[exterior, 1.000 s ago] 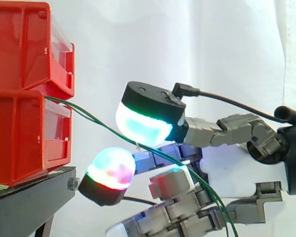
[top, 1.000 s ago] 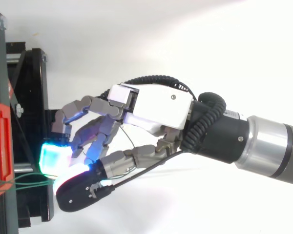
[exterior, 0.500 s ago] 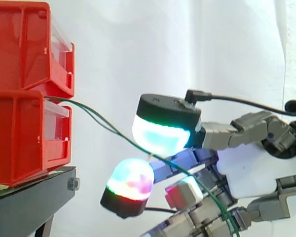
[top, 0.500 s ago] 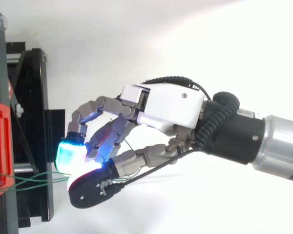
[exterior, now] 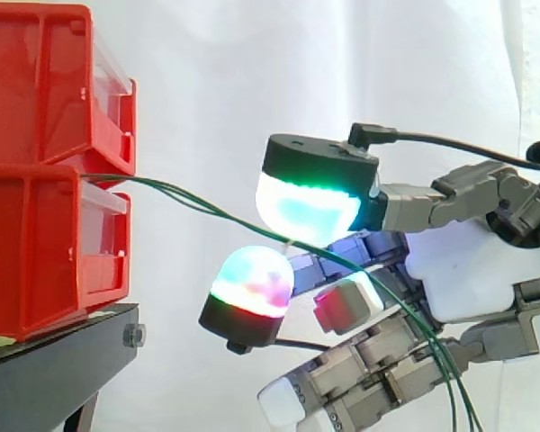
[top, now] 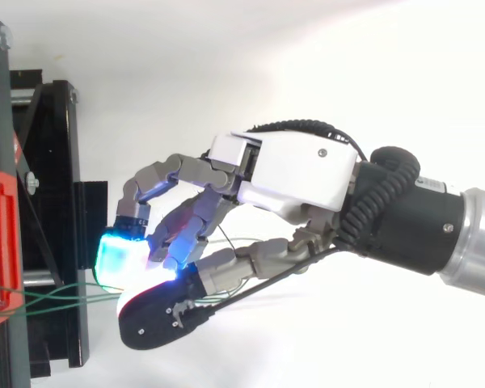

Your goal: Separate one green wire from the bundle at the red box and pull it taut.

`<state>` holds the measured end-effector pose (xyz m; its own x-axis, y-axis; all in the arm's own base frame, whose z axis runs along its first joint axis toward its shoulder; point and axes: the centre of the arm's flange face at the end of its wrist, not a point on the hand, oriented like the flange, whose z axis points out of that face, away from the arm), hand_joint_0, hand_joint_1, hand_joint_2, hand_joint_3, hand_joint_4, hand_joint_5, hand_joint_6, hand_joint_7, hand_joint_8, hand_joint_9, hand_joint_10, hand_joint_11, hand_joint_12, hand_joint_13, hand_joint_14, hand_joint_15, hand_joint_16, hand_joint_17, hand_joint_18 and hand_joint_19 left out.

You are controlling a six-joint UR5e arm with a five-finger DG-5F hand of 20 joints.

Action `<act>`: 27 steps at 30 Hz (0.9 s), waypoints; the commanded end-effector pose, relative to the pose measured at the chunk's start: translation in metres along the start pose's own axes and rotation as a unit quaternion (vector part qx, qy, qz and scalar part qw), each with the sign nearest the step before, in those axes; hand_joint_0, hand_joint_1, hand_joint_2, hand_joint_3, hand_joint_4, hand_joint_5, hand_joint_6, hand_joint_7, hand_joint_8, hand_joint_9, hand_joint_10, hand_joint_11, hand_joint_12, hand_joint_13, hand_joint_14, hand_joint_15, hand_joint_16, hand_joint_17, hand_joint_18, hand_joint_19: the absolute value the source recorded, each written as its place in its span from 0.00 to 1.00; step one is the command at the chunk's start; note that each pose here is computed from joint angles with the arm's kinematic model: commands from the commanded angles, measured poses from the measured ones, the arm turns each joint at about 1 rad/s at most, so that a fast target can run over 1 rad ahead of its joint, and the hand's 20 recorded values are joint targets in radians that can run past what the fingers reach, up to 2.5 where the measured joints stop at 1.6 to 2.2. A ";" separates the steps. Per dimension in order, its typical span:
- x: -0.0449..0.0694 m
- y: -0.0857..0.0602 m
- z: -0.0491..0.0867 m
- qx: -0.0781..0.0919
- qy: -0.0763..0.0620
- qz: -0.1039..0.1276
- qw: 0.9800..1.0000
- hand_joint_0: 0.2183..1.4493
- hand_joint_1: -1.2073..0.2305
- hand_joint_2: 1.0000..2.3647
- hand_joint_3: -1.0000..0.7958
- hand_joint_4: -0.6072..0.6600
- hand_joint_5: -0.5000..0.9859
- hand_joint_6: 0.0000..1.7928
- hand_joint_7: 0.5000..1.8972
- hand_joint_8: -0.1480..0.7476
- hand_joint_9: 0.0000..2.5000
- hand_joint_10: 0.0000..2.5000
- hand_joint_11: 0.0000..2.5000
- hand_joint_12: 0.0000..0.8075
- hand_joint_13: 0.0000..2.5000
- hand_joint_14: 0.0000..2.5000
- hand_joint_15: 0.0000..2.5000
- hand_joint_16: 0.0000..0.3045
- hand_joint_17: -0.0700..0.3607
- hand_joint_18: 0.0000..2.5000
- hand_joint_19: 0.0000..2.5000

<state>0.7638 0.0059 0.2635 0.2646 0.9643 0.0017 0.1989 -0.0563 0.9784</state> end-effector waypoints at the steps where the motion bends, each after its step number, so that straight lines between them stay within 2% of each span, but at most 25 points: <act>1: 0.000 0.006 -0.003 -0.002 0.000 0.000 1.000 0.33 0.25 0.00 0.28 0.56 0.23 0.49 0.28 0.42 0.50 0.01 0.37 0.40 0.29 0.01 0.16 0.15 0.40 0.21 0.16; 8: -0.003 0.013 -0.008 0.004 -0.002 -0.005 1.000 0.34 0.23 0.00 0.28 0.54 0.23 0.49 0.30 0.41 0.50 0.01 0.36 0.40 0.29 0.01 0.16 0.15 0.40 0.21 0.16; 19: -0.004 0.014 -0.010 0.009 -0.002 -0.004 1.000 0.33 0.23 0.01 0.36 0.49 0.23 0.50 0.35 0.42 0.49 0.01 0.36 0.40 0.29 0.01 0.16 0.15 0.40 0.22 0.17; 27: -0.003 0.020 -0.010 0.008 -0.002 -0.004 1.000 0.36 0.23 0.01 0.33 0.50 0.23 0.51 0.31 0.41 0.49 0.01 0.36 0.41 0.29 0.01 0.16 0.15 0.40 0.22 0.17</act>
<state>0.7568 0.0043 0.2830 0.2675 0.9635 -0.0060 0.2141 -0.0533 0.9754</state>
